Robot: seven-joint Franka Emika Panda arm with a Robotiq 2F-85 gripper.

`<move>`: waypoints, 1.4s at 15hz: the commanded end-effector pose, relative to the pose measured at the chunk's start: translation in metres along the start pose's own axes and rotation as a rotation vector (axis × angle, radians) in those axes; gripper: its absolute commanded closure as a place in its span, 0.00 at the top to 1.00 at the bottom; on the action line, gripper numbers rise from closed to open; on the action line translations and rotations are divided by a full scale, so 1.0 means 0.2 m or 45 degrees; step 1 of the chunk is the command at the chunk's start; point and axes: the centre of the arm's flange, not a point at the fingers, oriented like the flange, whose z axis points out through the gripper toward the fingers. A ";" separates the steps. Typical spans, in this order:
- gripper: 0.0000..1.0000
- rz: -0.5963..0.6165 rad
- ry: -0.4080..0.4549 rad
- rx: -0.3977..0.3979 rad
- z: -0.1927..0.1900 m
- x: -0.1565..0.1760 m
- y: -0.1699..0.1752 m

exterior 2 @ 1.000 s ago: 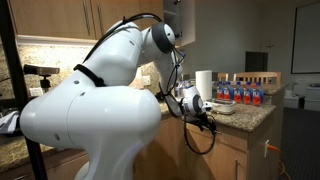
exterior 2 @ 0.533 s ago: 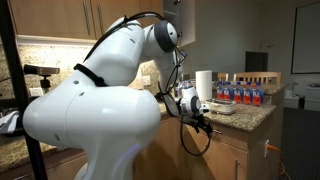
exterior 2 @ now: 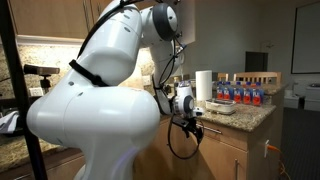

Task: Close the top drawer of the bottom cabinet.

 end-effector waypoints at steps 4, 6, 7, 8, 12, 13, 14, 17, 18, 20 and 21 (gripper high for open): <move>1.00 -0.077 -0.138 -0.059 -0.23 -0.26 0.15; 1.00 -0.115 -0.164 -0.094 -0.29 -0.32 0.19; 1.00 -0.151 -0.174 -0.098 -0.32 -0.34 0.21; 1.00 -0.170 -0.176 -0.100 -0.35 -0.36 0.23; 1.00 -0.225 -0.184 -0.120 -0.48 -0.42 0.30; 1.00 -0.215 -0.180 -0.113 -0.52 -0.44 0.32; 1.00 -0.213 -0.180 -0.109 -0.54 -0.46 0.33; 1.00 -0.193 -0.185 -0.074 -0.62 -0.52 0.41; 1.00 -0.194 -0.184 -0.067 -0.64 -0.55 0.43; 1.00 -0.208 -0.180 -0.070 -0.67 -0.62 0.49; 1.00 -0.219 -0.178 -0.076 -0.70 -0.67 0.53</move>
